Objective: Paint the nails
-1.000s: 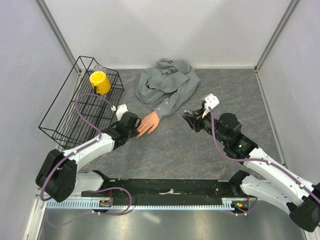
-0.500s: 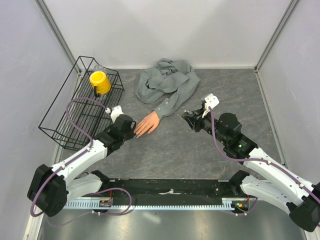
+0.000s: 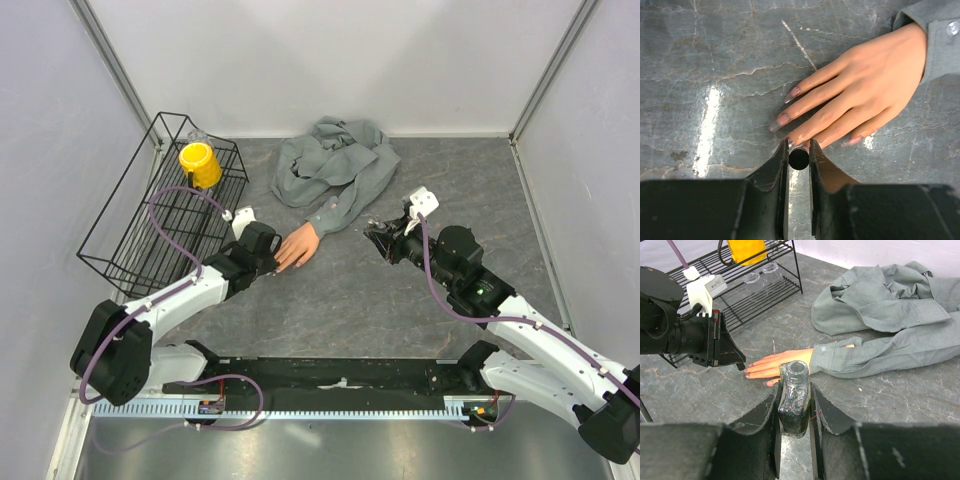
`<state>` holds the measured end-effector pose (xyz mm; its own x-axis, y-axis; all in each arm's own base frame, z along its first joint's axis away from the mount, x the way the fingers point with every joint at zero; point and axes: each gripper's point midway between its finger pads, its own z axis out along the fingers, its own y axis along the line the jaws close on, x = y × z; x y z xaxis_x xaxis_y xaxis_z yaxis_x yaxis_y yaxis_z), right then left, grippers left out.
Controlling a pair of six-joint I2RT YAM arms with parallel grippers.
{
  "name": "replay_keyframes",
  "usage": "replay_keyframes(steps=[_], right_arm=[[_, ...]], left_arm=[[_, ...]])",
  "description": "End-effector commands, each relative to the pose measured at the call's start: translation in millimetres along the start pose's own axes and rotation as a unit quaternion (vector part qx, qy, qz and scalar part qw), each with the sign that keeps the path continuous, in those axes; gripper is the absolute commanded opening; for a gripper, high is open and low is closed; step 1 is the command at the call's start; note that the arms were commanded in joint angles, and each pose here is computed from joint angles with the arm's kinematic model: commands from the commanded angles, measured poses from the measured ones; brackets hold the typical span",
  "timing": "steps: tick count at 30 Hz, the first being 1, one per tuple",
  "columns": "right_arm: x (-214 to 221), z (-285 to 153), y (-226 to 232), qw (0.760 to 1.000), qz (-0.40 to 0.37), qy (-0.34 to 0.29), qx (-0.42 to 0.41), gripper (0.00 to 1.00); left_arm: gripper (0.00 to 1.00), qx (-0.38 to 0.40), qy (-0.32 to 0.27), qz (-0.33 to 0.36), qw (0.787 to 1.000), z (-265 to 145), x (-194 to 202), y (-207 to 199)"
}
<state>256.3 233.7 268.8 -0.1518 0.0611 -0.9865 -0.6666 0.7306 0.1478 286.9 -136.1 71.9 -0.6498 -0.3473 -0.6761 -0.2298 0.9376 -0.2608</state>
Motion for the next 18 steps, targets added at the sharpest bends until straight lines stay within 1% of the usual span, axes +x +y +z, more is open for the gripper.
replay_keyframes(steps=[1, 18], right_arm=[[-10.6, 0.4, 0.9, 1.0, 0.001, -0.024, -0.005, 0.0], [-11.1, 3.0, 1.8, 1.0, 0.002, -0.022, -0.008, 0.0]], left_arm=[[0.02, 0.027, -0.034, -0.005, 0.999, -1.5, -25.5, -19.0], [0.02, 0.022, -0.039, 0.0, 0.999, 3.5, -25.6, -17.9]])
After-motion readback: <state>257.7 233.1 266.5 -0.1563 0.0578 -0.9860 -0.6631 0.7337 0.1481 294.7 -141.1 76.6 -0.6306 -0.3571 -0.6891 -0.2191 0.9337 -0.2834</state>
